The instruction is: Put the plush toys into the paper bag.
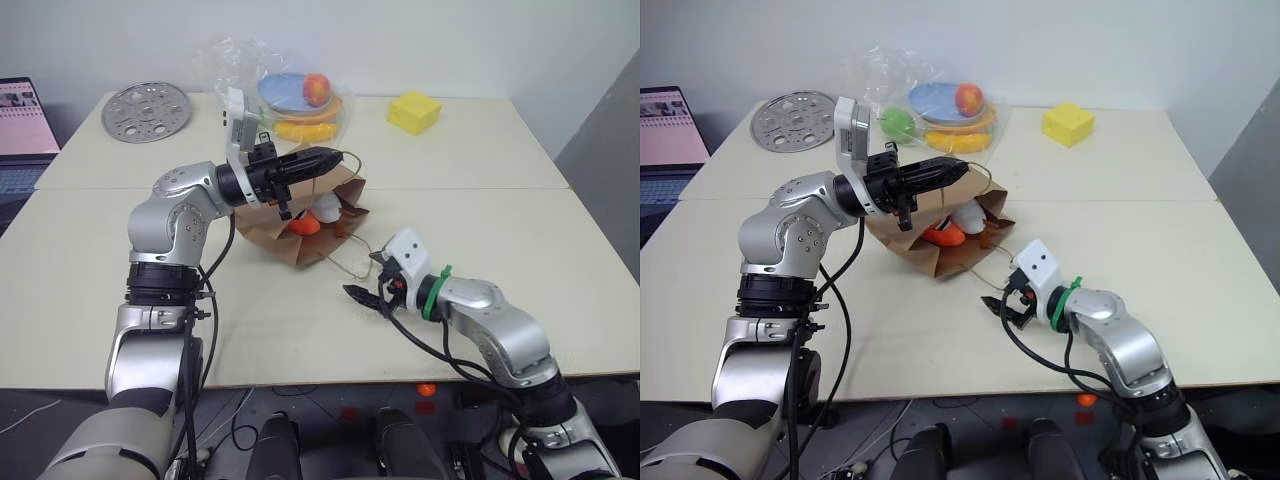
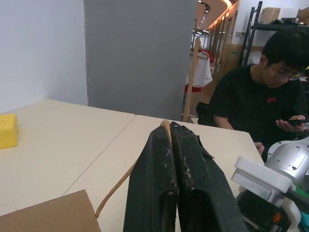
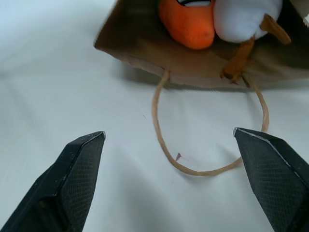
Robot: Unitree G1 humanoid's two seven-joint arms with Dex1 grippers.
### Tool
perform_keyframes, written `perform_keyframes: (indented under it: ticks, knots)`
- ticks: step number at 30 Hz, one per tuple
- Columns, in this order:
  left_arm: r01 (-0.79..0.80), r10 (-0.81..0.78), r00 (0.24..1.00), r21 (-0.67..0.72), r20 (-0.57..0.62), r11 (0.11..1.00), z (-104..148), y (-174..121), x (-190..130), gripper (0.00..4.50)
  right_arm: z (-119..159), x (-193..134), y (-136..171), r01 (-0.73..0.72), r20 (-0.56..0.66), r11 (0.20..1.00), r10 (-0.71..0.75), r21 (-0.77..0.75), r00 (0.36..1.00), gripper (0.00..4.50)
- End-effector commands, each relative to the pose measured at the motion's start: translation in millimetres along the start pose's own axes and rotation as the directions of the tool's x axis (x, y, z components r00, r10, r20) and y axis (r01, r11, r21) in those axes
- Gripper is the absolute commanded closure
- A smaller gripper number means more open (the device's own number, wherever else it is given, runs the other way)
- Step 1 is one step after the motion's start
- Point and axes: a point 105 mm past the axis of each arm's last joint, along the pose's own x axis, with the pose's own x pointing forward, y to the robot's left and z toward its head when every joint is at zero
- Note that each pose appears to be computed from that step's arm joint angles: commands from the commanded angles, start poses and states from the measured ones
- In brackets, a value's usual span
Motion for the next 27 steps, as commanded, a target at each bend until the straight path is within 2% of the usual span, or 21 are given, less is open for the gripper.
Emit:
perform_keyframes:
  ticks: [1, 5, 13, 15, 18, 22, 27]
  knots:
    - [0.031, -0.032, 0.999, 0.052, 0.029, 0.998, 14.4, -5.7, 4.0, 4.50, 10.8, 3.5, -3.4, 0.020, 0.055, 0.999, -0.017, -0.045, 0.998, 0.03]
    - [0.027, -0.029, 0.999, 0.055, 0.026, 0.998, 14.2, -5.2, 3.3, 4.50, -0.9, 6.7, -8.2, 0.020, 0.024, 0.997, -0.018, -0.072, 1.000, 0.86]
    - [0.019, -0.021, 0.999, 0.053, 0.028, 0.998, 13.5, -6.0, 1.4, 4.50, -2.0, 0.9, -11.7, 0.028, 0.037, 0.997, -0.026, -0.070, 0.999, 3.87]
    - [0.019, -0.020, 0.999, 0.051, 0.029, 0.998, 12.9, -6.4, 1.9, 4.50, 0.2, 1.5, -11.4, 0.032, 0.048, 0.997, -0.029, -0.064, 0.998, 4.49]
    - [0.021, -0.022, 0.999, 0.050, 0.030, 0.999, 11.4, -7.7, 3.1, 4.50, 18.4, -1.8, -18.1, 0.069, 0.119, 0.997, -0.063, -0.047, 0.991, 4.49]
    - [0.001, -0.003, 0.999, 0.062, 0.032, 0.998, 17.0, -4.2, -1.3, 4.50, 69.2, -23.7, -32.7, 0.153, 0.314, 0.986, -0.124, -0.069, 0.941, 4.49]
    - [-0.023, 0.019, 0.999, 0.086, 0.045, 0.996, 27.8, 2.1, -4.1, 4.50, 120.9, -48.8, -32.4, 0.142, 0.433, 0.986, -0.093, -0.083, 0.897, 4.49]
